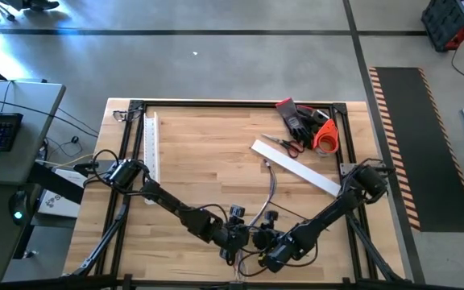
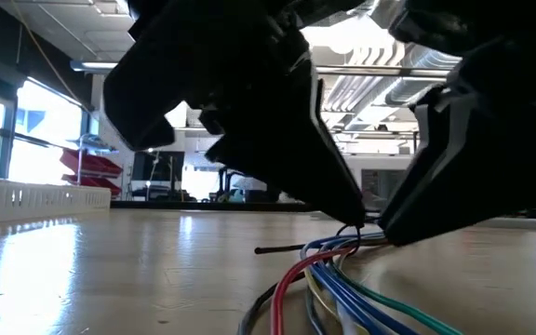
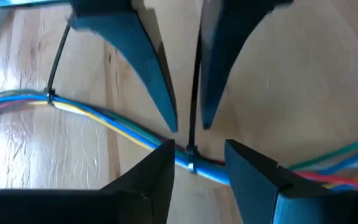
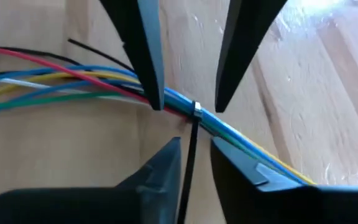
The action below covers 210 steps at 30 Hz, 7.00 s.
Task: Ziptie cables
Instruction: Wrap the zip tie on the cable
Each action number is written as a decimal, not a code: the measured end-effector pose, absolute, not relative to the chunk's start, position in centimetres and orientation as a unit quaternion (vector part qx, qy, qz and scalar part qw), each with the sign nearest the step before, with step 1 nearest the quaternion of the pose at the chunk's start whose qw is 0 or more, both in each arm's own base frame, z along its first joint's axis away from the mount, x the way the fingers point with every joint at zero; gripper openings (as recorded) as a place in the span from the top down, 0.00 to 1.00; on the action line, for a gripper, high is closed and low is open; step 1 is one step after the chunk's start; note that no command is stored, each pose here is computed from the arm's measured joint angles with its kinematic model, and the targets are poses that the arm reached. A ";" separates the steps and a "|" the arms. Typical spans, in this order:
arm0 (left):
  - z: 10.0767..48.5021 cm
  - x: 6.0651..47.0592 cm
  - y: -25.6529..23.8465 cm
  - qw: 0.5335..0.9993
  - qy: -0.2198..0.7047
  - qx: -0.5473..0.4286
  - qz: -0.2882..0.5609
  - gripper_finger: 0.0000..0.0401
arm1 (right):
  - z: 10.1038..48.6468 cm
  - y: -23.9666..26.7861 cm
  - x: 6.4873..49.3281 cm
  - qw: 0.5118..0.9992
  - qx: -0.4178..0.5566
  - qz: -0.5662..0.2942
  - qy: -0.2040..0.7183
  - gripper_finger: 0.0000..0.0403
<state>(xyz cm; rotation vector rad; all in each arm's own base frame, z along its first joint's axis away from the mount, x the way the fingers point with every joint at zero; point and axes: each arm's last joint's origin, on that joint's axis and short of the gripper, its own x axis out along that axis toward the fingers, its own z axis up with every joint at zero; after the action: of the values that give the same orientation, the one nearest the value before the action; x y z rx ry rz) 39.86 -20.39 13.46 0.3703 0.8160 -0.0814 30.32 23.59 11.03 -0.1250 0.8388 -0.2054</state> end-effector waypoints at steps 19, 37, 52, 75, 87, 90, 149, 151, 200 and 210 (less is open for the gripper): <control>11.8 41.3 -20.2 0.914 0.363 0.175 -0.050 0.79 | 10.8 25.0 28.4 0.909 -0.053 -0.125 0.395 1.00; 11.3 41.5 -20.1 0.915 0.362 0.164 -0.066 0.99 | 10.7 25.1 28.2 0.904 -0.039 -0.121 0.409 1.00; 11.2 41.3 -19.9 0.907 0.383 0.162 -0.067 1.00 | 10.8 26.3 24.7 0.876 -0.028 -0.158 0.456 0.98; 11.1 41.2 -20.0 0.906 0.385 0.162 -0.068 1.00 | 10.5 24.6 28.6 0.914 -0.047 -0.120 0.385 0.86; 11.0 41.2 -20.1 0.906 0.388 0.152 -0.074 1.00 | 10.3 25.9 26.7 0.911 -0.026 -0.131 0.390 1.00; 11.0 41.2 -20.1 0.906 0.391 0.145 -0.081 1.00 | 10.0 27.0 24.3 0.906 -0.014 -0.143 0.398 1.00; 11.0 41.1 -20.2 0.905 0.392 0.141 -0.087 1.00 | 8.8 25.6 28.4 0.923 -0.135 -0.080 0.350 0.89; 11.0 41.1 -20.2 0.905 0.392 0.141 -0.087 1.00 | 8.8 25.6 28.4 0.924 -0.134 -0.081 0.349 0.85; 10.9 40.9 -20.3 0.902 0.398 0.142 -0.086 1.00 | 10.5 26.9 24.9 0.922 -0.089 -0.106 0.363 0.97; 11.0 40.9 -20.4 0.903 0.395 0.142 -0.087 1.00 | 10.7 25.4 27.4 0.924 -0.077 -0.106 0.358 0.71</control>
<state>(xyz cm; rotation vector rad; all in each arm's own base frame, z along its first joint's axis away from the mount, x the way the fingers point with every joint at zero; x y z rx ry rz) 40.88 -20.42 10.98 0.2935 0.8172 -0.1792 27.42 25.39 10.73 -0.1578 0.7354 -0.2182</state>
